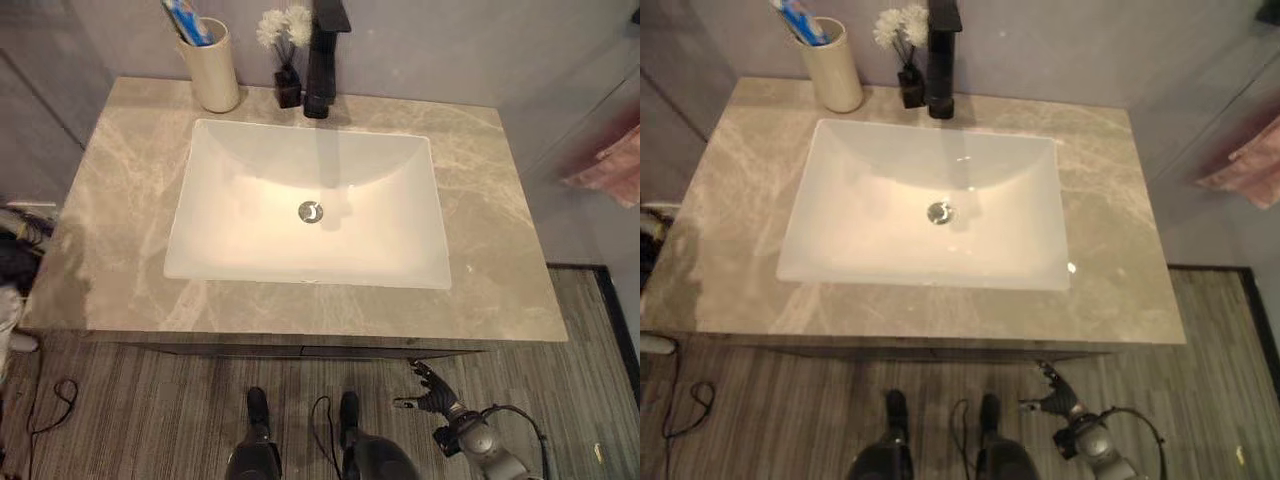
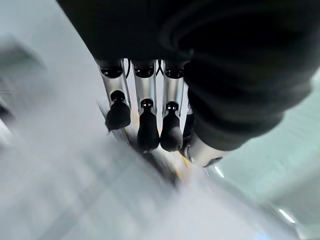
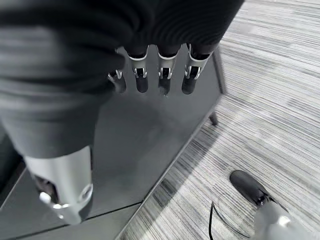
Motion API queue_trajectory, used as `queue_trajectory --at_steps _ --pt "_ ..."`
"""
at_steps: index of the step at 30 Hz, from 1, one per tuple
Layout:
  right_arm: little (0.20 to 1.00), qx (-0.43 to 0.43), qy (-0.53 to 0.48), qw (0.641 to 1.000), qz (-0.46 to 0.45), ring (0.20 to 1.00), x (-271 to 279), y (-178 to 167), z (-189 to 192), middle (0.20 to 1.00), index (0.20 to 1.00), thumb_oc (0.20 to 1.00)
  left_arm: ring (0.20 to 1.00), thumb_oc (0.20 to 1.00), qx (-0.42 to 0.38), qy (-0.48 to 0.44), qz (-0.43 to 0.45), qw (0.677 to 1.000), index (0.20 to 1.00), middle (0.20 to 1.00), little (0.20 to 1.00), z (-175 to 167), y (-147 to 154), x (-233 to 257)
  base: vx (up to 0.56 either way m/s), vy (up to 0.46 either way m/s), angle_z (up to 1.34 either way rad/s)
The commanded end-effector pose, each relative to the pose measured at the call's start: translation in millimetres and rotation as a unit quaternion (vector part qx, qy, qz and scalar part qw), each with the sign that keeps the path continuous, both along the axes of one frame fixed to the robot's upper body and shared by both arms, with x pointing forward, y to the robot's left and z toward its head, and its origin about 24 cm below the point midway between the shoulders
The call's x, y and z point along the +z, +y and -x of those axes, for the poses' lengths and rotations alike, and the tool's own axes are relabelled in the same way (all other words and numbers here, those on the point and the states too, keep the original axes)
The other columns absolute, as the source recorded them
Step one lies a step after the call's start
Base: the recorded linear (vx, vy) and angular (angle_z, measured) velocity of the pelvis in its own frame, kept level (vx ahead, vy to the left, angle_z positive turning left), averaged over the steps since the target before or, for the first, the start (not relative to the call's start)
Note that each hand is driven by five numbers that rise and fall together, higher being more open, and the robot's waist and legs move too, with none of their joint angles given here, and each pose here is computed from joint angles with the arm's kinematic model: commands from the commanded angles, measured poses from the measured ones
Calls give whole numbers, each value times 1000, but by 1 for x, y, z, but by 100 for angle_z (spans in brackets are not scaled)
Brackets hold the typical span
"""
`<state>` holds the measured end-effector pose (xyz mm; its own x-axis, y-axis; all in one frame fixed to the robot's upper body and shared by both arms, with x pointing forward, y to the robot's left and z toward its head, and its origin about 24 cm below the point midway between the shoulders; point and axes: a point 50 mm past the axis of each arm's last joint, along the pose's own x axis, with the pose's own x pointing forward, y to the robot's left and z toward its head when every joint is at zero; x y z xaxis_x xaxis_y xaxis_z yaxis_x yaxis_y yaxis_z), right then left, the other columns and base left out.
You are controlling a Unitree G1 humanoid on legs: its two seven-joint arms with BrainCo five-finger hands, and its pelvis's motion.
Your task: Put brush and paste in cup on sink, flatten towel.
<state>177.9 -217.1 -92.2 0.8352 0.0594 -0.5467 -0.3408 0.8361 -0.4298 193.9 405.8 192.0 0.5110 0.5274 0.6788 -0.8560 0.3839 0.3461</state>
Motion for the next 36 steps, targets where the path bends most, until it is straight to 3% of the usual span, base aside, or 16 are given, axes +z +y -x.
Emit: queue_trajectory --at_steps 1,5,8,10,12,14,16,17,18,19,21,22,23,26,30,36 --pt "1000 11 -3 1000 11 1000 2 -5 2 1000 1000 1000 200 200 31 0 15 999 200 200 200 16 11 -17 -81 -153 40" --pt "1000 6 9 999 35 1000 -1 -18 8 1000 1000 1000 200 200 122 -8 157 980 200 200 200 59 24 -83 -106 -158 22" --pt "1000 0 19 998 59 1000 1 -32 12 1000 1000 1000 1000 1000 169 32 298 939 1000 1000 1000 90 18 -152 -17 -89 12" --pt "1000 -9 22 997 75 1000 3 -43 11 1000 1000 1000 1000 1000 202 106 390 892 1000 1000 1000 113 7 -204 -64 -23 4" --pt "1000 -29 17 996 85 1000 10 -56 3 1000 1000 1000 1000 1000 247 280 523 766 1000 1000 1000 160 -29 -286 -153 32 -3" --pt "1000 -37 12 996 83 1000 13 -59 -9 1000 1000 1000 1000 1000 258 439 553 660 1000 1000 1000 199 -63 -320 -116 93 -30" --pt "1000 -36 4 996 83 1000 18 -61 -17 1000 1000 1000 1000 1000 194 604 549 544 1000 1000 1000 230 -102 -340 -45 144 -56" --pt "1000 -30 12 996 84 1000 17 -62 -16 1000 1000 1000 1000 1000 145 666 528 506 1000 1000 1000 232 -120 -347 -16 120 -58" --pt "1000 -30 12 996 84 1000 17 -62 -16 1000 1000 1000 1000 1000 144 666 528 506 1000 1000 1000 232 -120 -347 -57 271 -99" --pt "1000 -39 21 997 70 1000 11 -56 -12 1000 1000 1000 1000 1000 -30 755 412 509 1000 1000 1000 184 -160 -361 -68 266 -94" --pt "1000 -58 35 996 66 1000 3 -54 -3 1000 1000 1000 1000 1000 -139 764 318 545 1000 1000 1000 134 -185 -361 -111 273 -71" --pt "1000 -58 35 996 66 1000 3 -54 -3 1000 1000 1000 1000 1000 -139 764 317 545 1000 1000 1000 134 -185 -361 -254 297 -88" --pt "1000 -70 35 995 60 1000 0 -50 -2 1000 1000 1000 1000 1000 -221 756 241 567 1000 1000 1000 94 -202 -353 -288 265 -100" --pt "1000 -69 46 995 60 1000 -7 -42 2 1000 1000 1000 1000 1000 -288 756 141 570 1000 1000 1000 57 -220 -344 -318 265 -70" --pt "1000 -77 52 994 51 1000 -13 -29 -3 1000 1000 1000 1000 1000 -301 732 131 597 1000 1000 1000 27 -232 -334 -282 123 -138" --pt "1000 -122 86 988 33 1000 -30 -24 21 1000 1000 1000 1000 1000 -267 733 153 606 1000 1000 1000 32 -228 -337 -209 26 -137"
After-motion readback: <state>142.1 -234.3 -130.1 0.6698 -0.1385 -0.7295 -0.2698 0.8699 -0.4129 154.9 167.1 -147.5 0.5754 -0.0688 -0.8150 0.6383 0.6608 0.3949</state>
